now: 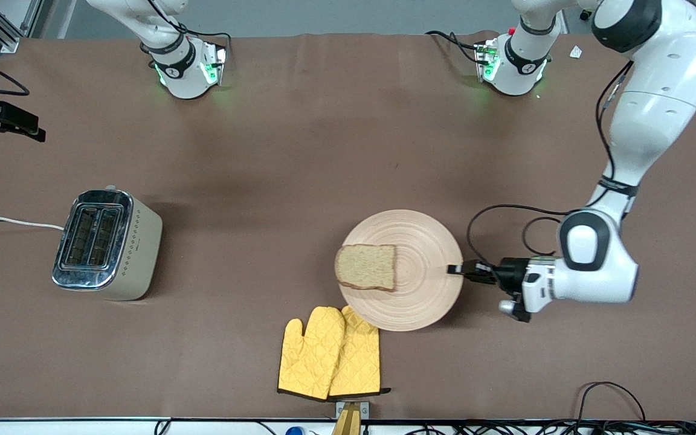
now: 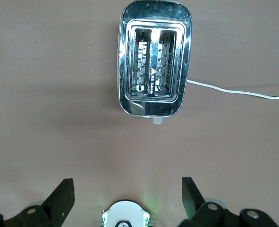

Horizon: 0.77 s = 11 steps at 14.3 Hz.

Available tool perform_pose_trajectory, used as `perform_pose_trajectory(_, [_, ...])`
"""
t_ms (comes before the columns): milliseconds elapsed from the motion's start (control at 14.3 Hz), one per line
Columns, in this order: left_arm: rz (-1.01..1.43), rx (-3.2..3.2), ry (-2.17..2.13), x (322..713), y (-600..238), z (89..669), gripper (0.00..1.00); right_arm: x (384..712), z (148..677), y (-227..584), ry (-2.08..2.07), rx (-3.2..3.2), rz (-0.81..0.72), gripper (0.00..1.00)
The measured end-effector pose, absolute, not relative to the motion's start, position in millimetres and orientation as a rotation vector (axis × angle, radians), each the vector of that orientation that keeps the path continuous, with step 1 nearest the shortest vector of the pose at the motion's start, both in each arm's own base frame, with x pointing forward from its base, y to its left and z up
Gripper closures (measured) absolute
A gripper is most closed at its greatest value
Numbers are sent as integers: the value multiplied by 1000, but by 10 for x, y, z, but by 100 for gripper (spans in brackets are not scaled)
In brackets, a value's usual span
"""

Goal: Move plate and put bread in toaster
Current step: 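Grip the plate rim with the left gripper and slide it toward the toaster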

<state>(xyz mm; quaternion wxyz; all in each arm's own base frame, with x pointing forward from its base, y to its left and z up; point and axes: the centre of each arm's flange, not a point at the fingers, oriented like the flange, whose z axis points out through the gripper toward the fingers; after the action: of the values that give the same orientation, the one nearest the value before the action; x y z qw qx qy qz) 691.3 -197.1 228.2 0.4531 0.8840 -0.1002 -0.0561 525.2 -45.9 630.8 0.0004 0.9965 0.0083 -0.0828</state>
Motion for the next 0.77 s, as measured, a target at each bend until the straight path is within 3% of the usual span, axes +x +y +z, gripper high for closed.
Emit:
perform_pose_trajectory(419, [-119, 2150, -128, 6505, -3344, 1922, 88, 5252, 6307, -476, 21, 3130, -260, 0])
perform_pose_trajectory(768, [-185, 2110, 44, 6233, -3867, 1737, 88, 5246, 6307, -540, 2, 3131, -259, 0])
